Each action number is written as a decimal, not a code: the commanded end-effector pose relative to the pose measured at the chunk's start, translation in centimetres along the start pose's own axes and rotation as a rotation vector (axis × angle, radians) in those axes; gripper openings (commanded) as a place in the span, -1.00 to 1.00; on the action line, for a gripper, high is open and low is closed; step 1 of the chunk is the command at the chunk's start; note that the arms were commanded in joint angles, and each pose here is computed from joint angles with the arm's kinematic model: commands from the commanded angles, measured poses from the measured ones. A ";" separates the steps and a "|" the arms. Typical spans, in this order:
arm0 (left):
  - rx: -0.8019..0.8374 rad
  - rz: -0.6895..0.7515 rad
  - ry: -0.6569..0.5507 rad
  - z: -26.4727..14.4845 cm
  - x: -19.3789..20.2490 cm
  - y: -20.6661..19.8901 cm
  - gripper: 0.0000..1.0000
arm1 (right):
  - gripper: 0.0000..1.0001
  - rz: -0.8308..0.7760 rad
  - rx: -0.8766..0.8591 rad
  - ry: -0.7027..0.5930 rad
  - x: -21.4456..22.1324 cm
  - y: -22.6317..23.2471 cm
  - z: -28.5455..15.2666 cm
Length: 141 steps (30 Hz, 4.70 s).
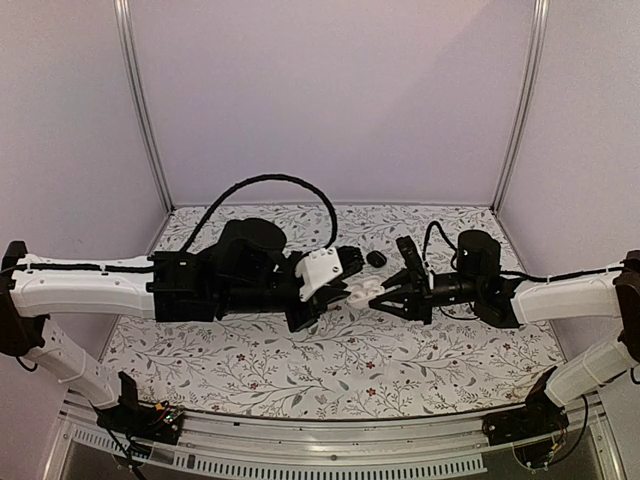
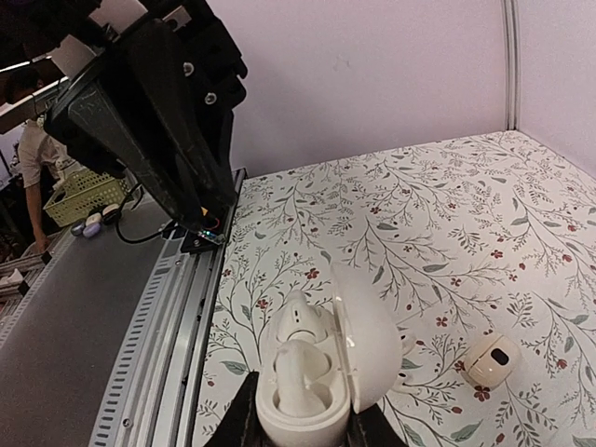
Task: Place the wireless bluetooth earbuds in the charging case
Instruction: Adjust the left earbud in the left side groove of the charging case.
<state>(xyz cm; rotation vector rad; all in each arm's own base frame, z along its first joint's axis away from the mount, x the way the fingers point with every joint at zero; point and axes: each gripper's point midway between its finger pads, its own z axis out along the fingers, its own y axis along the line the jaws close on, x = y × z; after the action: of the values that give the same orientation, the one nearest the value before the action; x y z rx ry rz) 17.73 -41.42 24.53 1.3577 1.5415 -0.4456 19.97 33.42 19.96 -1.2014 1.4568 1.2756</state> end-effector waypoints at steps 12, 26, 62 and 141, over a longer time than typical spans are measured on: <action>0.007 0.041 0.068 1.3 1.3 -0.6 -0.81 | -1.00 -0.065 -0.047 -0.006 -1.2 1.8 0.3; -0.016 0.023 0.091 2.0 1.9 -0.3 -0.80 | -1.00 -0.077 -0.048 -0.011 -1.6 2.3 0.4; 0.079 -0.030 0.042 1.1 1.4 -0.7 -0.80 | -1.00 -0.075 -0.036 -0.005 -1.6 2.0 0.7; 0.106 -0.081 0.145 3.2 3.2 -0.5 -0.73 | -1.00 -0.132 -0.054 -0.009 -1.6 3.1 0.5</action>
<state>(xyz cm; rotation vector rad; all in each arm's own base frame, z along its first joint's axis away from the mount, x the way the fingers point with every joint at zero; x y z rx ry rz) 18.71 -42.29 19.32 1.4875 1.7315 -0.4436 18.45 33.99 18.97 -1.2778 1.4793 1.2248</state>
